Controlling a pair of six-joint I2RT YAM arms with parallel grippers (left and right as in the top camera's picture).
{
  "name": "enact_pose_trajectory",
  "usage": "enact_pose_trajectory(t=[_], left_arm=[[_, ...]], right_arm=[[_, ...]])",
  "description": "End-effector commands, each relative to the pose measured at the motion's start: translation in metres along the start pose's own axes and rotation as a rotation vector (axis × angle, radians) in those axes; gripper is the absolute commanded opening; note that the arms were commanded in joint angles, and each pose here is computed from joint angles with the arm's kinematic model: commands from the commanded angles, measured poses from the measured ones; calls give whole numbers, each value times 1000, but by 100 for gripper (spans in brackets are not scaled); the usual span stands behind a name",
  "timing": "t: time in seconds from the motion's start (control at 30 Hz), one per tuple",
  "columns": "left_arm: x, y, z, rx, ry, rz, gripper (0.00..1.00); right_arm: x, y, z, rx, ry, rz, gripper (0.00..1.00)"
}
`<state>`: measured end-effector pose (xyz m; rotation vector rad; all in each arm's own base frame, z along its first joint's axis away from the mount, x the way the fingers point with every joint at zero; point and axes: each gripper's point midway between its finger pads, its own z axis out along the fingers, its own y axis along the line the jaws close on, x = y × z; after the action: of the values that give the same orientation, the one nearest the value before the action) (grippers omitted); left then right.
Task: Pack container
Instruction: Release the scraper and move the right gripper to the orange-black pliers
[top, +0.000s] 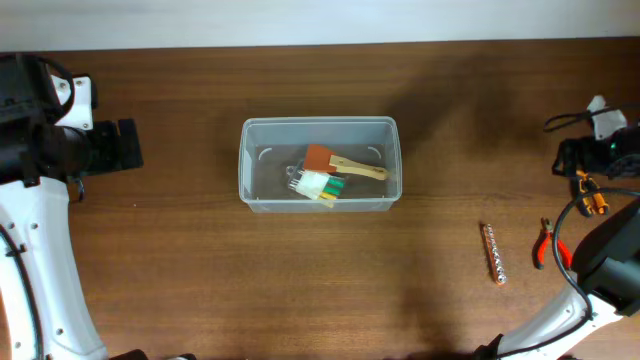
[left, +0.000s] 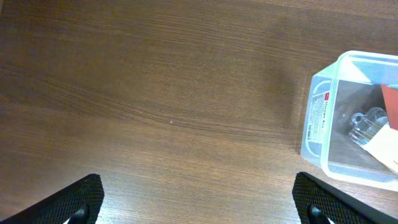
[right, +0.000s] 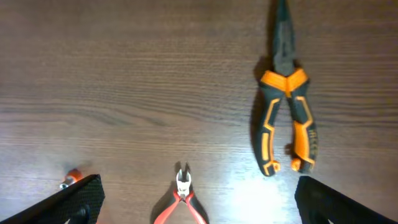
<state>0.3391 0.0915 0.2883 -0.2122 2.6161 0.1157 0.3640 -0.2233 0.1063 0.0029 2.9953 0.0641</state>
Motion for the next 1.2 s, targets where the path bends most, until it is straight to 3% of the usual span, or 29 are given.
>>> enact_pose_trajectory(t=[0.0,1.17], left_arm=[[-4,4,-3,-14,-15,-17,99],[-5,4,-3,-15,-16,-16,99]], right_arm=[[9,-6,7,27,32,-4,99],[46,-24,62,27,248,63,99]])
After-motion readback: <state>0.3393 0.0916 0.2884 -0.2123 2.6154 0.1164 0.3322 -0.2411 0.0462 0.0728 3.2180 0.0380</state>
